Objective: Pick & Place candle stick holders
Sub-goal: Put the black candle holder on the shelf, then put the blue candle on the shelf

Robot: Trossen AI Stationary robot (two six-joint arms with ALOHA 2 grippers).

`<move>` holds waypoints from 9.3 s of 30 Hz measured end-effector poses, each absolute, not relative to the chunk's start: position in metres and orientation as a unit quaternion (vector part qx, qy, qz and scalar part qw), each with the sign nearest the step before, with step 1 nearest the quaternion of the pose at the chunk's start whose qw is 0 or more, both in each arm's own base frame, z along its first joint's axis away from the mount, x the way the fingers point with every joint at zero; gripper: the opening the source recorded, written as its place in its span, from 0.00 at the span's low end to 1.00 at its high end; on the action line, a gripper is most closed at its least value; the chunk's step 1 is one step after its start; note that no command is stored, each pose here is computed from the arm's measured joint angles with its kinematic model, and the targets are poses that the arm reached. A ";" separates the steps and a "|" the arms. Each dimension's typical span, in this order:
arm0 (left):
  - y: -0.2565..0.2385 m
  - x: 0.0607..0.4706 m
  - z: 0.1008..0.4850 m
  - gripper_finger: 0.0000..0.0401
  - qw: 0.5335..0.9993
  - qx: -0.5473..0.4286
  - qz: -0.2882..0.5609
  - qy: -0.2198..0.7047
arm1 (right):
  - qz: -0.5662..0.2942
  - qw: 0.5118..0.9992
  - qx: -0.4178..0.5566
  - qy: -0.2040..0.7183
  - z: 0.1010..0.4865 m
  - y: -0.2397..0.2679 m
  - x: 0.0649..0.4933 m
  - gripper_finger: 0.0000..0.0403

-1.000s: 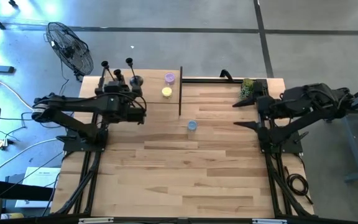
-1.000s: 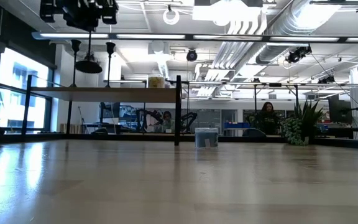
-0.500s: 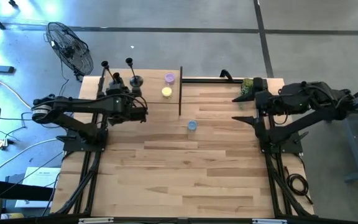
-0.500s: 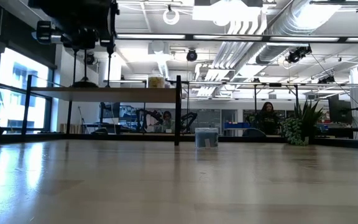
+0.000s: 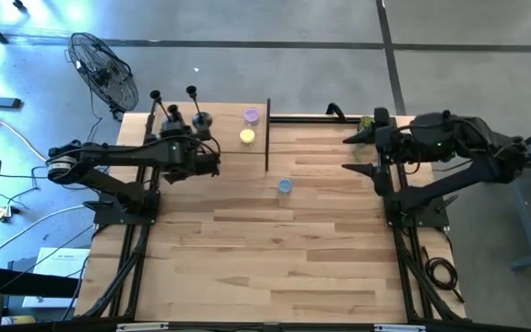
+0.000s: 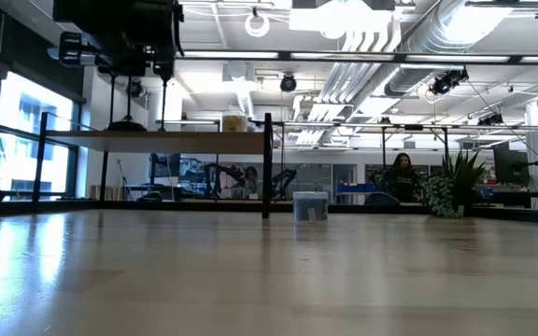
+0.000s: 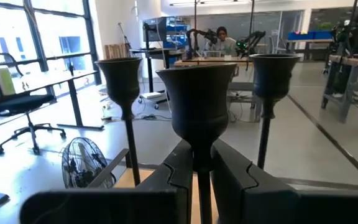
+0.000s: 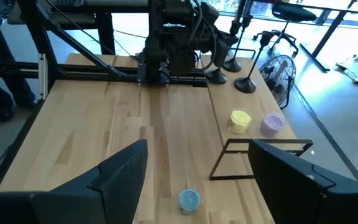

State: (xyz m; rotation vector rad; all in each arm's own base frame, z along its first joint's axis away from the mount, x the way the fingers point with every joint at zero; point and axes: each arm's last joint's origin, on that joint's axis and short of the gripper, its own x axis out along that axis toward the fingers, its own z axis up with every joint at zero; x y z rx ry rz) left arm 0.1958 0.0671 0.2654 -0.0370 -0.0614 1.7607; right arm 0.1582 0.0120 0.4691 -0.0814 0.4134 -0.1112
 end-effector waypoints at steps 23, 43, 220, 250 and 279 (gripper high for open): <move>0.068 0.202 0.263 0.19 0.639 -0.040 0.768 -0.017 | -0.046 0.977 -0.031 0.205 0.469 0.012 0.158 0.68; 0.068 0.202 0.264 0.30 0.638 -0.020 0.769 -0.006 | -0.043 0.978 -0.023 0.205 0.469 0.012 0.158 0.68; -0.083 0.193 0.288 0.46 0.851 -0.343 0.194 0.347 | -0.073 0.839 0.036 0.538 0.322 -0.021 0.329 0.68; -0.080 0.188 0.293 0.46 0.873 -0.294 0.162 0.353 | -0.239 0.758 0.195 0.575 0.236 -0.073 0.377 0.68; -0.085 0.194 0.300 0.46 0.865 -0.363 0.136 0.318 | -0.153 0.750 0.187 0.615 0.192 -0.070 0.382 0.68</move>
